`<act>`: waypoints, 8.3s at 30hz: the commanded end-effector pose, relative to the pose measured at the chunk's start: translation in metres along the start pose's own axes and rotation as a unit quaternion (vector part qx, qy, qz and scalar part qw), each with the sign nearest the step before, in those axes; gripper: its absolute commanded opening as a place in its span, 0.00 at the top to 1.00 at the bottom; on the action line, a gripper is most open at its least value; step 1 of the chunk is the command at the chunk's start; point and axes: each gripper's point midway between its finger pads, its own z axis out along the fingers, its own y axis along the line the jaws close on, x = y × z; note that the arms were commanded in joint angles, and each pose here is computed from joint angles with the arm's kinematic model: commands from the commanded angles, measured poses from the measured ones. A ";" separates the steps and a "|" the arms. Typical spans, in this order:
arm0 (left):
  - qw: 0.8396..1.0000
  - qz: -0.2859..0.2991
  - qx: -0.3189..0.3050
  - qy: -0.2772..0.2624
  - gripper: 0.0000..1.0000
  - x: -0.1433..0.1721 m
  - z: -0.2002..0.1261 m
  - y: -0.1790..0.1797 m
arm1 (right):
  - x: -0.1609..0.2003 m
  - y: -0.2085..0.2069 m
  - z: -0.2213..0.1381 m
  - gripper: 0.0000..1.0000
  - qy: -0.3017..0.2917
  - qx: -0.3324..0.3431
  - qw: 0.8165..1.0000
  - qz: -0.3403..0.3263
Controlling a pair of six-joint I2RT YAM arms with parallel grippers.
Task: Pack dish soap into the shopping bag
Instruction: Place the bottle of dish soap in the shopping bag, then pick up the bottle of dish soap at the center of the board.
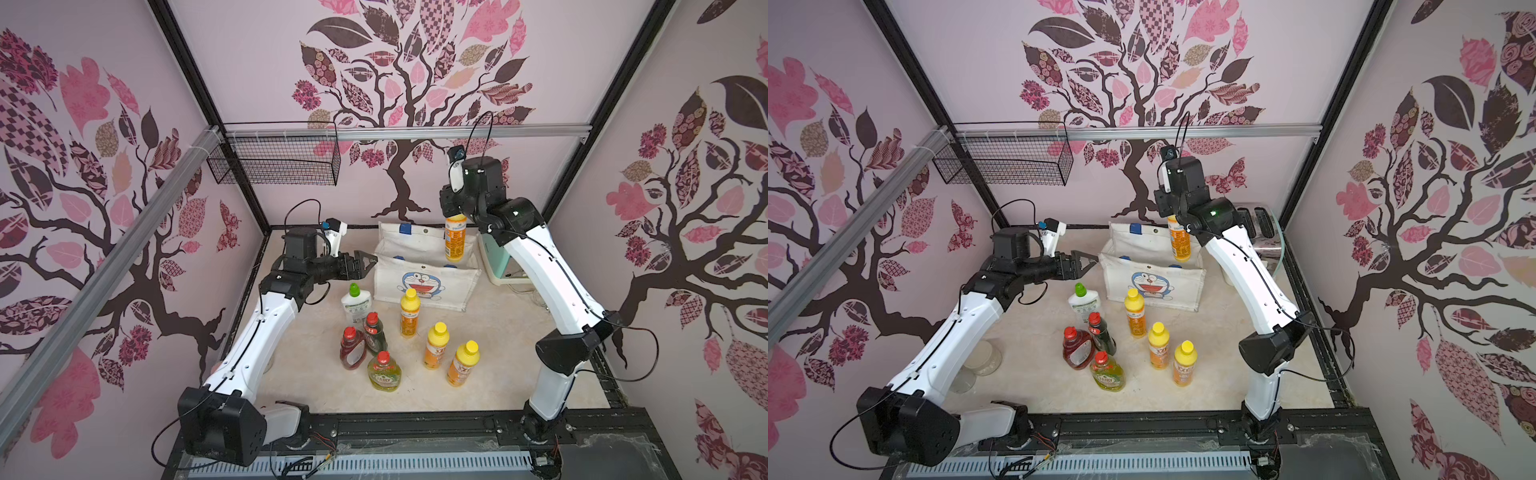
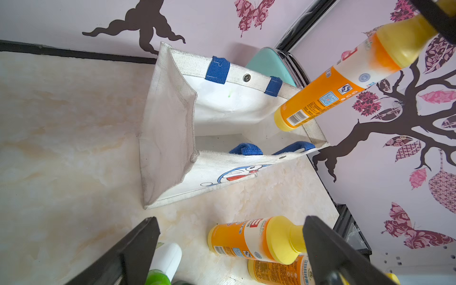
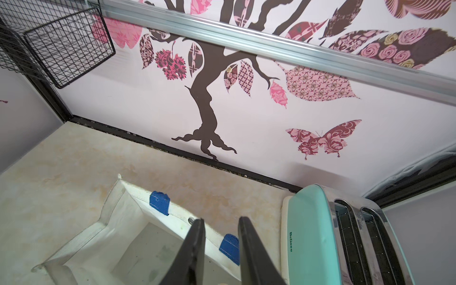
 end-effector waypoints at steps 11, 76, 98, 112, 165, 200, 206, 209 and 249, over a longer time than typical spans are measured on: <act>1.000 0.012 0.006 -0.001 0.03 0.000 -0.002 -0.005 | -0.010 -0.030 0.010 1.00 -0.045 0.017 0.998 0.050; 1.000 0.009 0.006 -0.001 0.03 0.002 0.002 -0.004 | 0.141 -0.051 0.058 0.92 -0.003 0.085 0.985 0.148; 1.000 0.008 0.009 -0.001 0.03 0.002 0.002 -0.005 | 0.148 -0.052 0.047 0.60 0.006 0.082 0.987 0.142; 1.000 -0.004 0.008 -0.002 0.03 -0.007 0.004 -0.006 | 0.133 -0.030 -0.002 0.32 0.031 -0.014 0.990 0.139; 0.996 0.075 -0.041 0.005 0.03 0.024 -0.018 -0.018 | 0.200 0.150 -0.112 0.22 0.108 -0.356 0.928 -0.018; 0.998 0.062 -0.033 0.000 0.03 0.015 -0.003 -0.016 | 0.208 0.173 -0.095 0.32 0.120 -0.389 0.913 -0.024; 0.999 0.051 -0.007 0.015 0.03 0.021 0.005 -0.021 | 0.204 0.172 -0.096 0.34 0.110 -0.389 0.914 -0.024; 0.999 0.047 0.001 0.017 0.03 0.022 0.006 -0.023 | 0.211 0.174 -0.094 0.36 0.119 -0.390 0.913 -0.024; 0.998 0.054 0.001 0.014 0.03 0.022 0.003 -0.026 | 0.226 0.181 -0.081 0.70 0.135 -0.390 0.910 -0.033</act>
